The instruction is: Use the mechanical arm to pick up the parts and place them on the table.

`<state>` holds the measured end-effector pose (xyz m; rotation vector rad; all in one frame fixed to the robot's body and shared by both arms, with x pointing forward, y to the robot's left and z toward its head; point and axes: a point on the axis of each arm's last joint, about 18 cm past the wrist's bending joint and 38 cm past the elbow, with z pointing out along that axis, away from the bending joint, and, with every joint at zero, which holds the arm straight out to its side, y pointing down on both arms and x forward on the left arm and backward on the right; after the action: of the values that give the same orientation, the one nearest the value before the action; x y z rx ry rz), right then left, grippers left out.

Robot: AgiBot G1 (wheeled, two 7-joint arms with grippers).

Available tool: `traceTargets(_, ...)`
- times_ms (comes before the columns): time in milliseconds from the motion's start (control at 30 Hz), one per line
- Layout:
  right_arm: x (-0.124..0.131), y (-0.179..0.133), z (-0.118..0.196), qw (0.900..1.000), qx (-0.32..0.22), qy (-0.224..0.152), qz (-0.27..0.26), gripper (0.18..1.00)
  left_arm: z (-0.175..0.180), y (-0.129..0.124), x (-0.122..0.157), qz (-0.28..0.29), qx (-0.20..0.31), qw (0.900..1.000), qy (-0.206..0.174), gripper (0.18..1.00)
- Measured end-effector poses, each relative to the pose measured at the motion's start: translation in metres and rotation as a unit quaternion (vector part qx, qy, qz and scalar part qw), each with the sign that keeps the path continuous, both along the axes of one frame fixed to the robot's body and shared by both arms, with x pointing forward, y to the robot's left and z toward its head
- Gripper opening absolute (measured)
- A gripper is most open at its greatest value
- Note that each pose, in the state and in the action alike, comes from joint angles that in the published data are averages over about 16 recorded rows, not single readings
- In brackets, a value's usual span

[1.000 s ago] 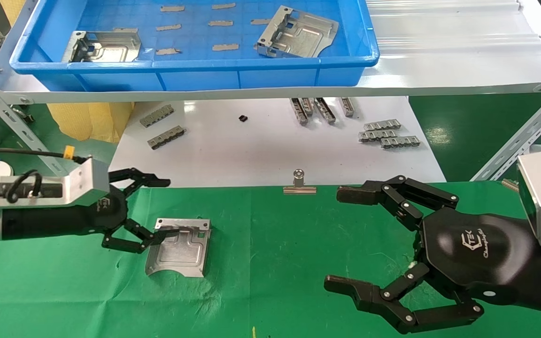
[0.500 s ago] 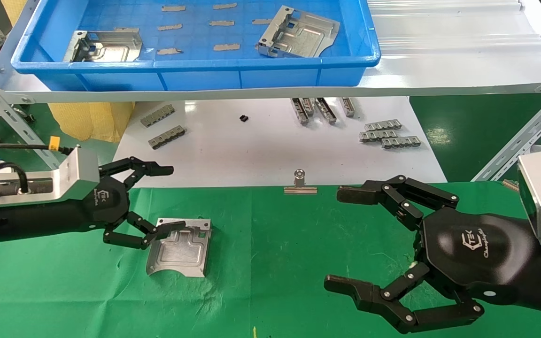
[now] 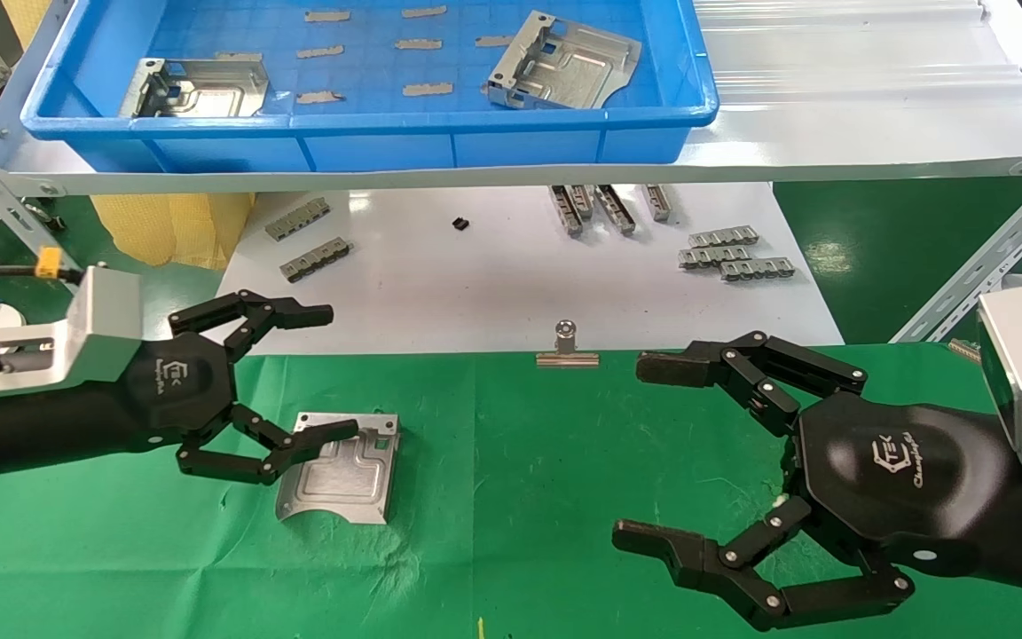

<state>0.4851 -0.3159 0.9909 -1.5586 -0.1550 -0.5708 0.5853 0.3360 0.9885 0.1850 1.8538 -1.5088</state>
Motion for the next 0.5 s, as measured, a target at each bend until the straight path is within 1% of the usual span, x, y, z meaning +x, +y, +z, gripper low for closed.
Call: traceTargets(500,0.000,0.000,0.000,1.000,0.000,0.000,0.000,1.000,0.005,-0.017,-0.056,-0.061,-0.034,0.9971,0.029,1.001)
